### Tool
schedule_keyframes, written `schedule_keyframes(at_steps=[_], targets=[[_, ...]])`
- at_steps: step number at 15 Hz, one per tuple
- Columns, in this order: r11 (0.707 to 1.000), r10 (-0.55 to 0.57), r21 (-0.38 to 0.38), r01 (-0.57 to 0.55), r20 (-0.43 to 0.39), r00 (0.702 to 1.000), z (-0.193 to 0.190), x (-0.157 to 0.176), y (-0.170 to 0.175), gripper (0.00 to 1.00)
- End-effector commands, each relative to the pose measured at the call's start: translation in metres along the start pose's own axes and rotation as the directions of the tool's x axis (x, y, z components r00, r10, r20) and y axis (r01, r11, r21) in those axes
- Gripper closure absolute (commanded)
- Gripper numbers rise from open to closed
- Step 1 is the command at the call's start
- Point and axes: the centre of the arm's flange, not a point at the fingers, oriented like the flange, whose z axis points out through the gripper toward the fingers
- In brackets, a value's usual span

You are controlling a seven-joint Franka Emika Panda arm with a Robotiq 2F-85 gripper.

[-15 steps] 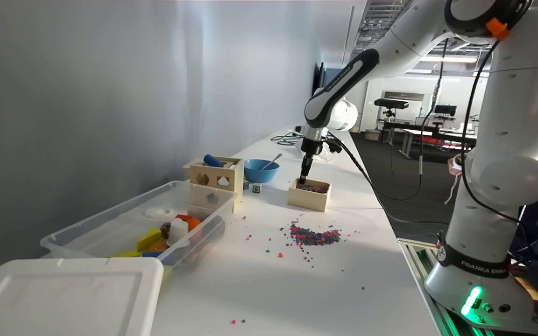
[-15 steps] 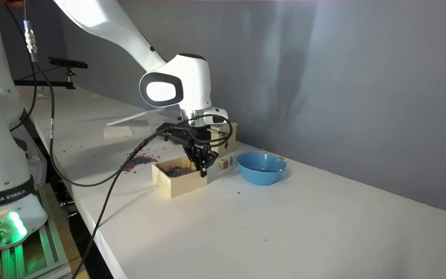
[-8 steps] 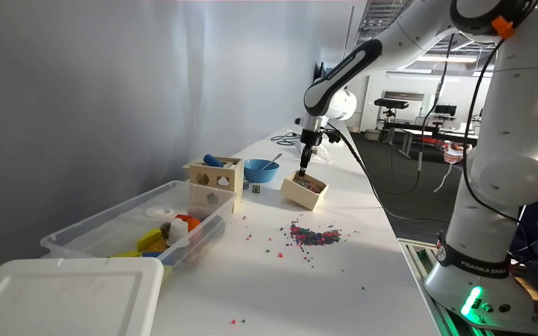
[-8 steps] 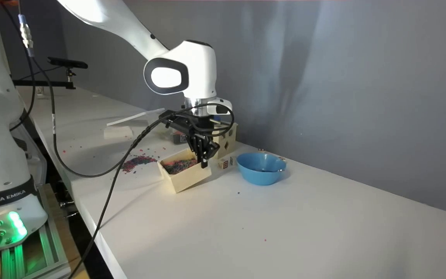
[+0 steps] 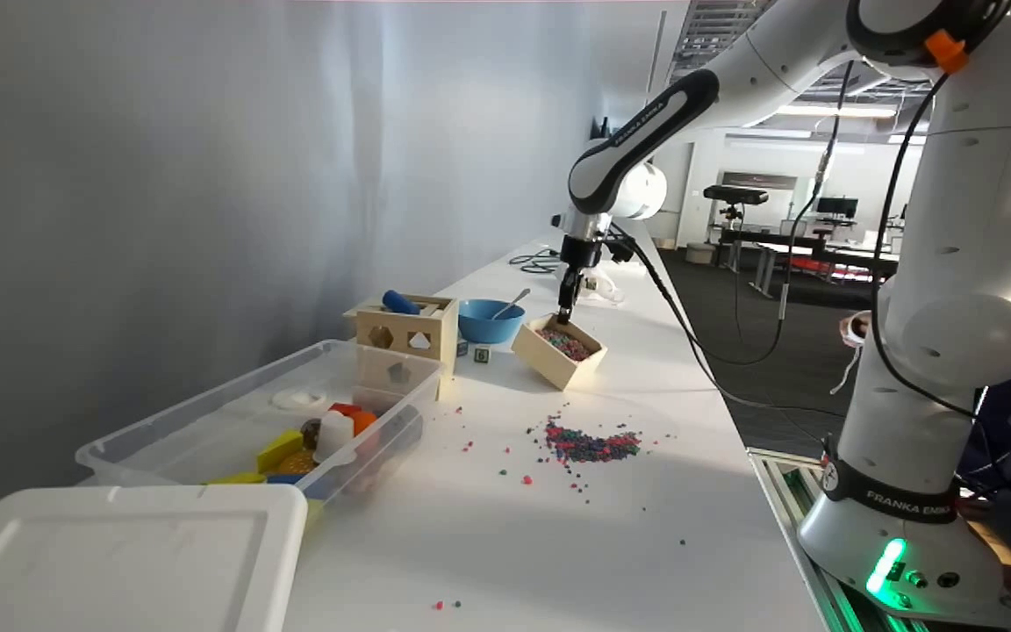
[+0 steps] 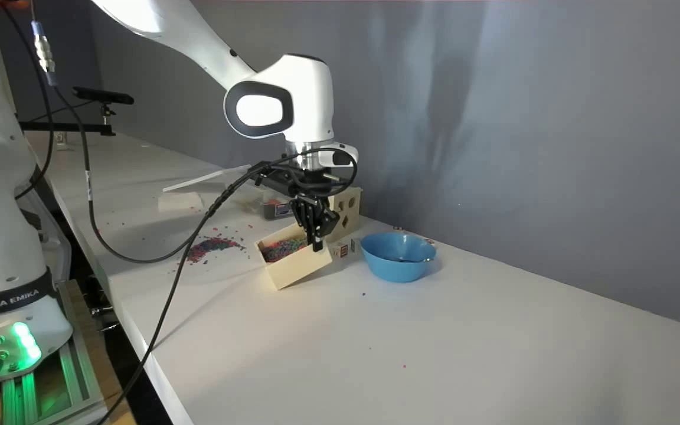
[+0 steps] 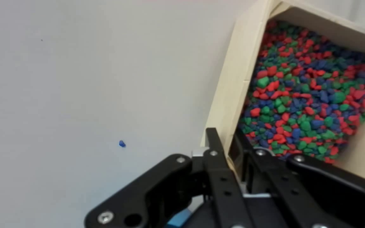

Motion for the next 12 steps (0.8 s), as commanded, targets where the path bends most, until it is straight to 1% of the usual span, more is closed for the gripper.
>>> schedule_keyframes(at_steps=[1, 3, 4, 5, 6, 7, 8, 12], targets=[[0.998, 0.026, -0.066, -0.024, 0.034, 0.999, 0.019, -0.005, -0.013, 0.96], [0.996, 0.041, -0.082, -0.038, 0.045, 0.998, 0.028, -0.006, -0.017, 0.96], [0.995, 0.048, -0.087, -0.043, 0.054, 0.997, 0.031, -0.007, -0.019, 0.94], [0.995, 0.057, -0.091, -0.052, 0.056, 0.997, 0.033, -0.008, -0.021, 0.61], [0.994, 0.066, -0.092, -0.061, 0.054, 0.996, 0.029, -0.007, -0.023, 0.63], [0.993, 0.085, -0.085, -0.080, 0.055, 0.995, 0.025, -0.010, -0.024, 0.61], [0.991, 0.109, -0.080, -0.105, 0.052, 0.993, 0.021, -0.012, -0.024, 0.56], [0.979, 0.197, -0.064, -0.193, 0.064, 0.978, 0.011, -0.024, -0.026, 0.28]])
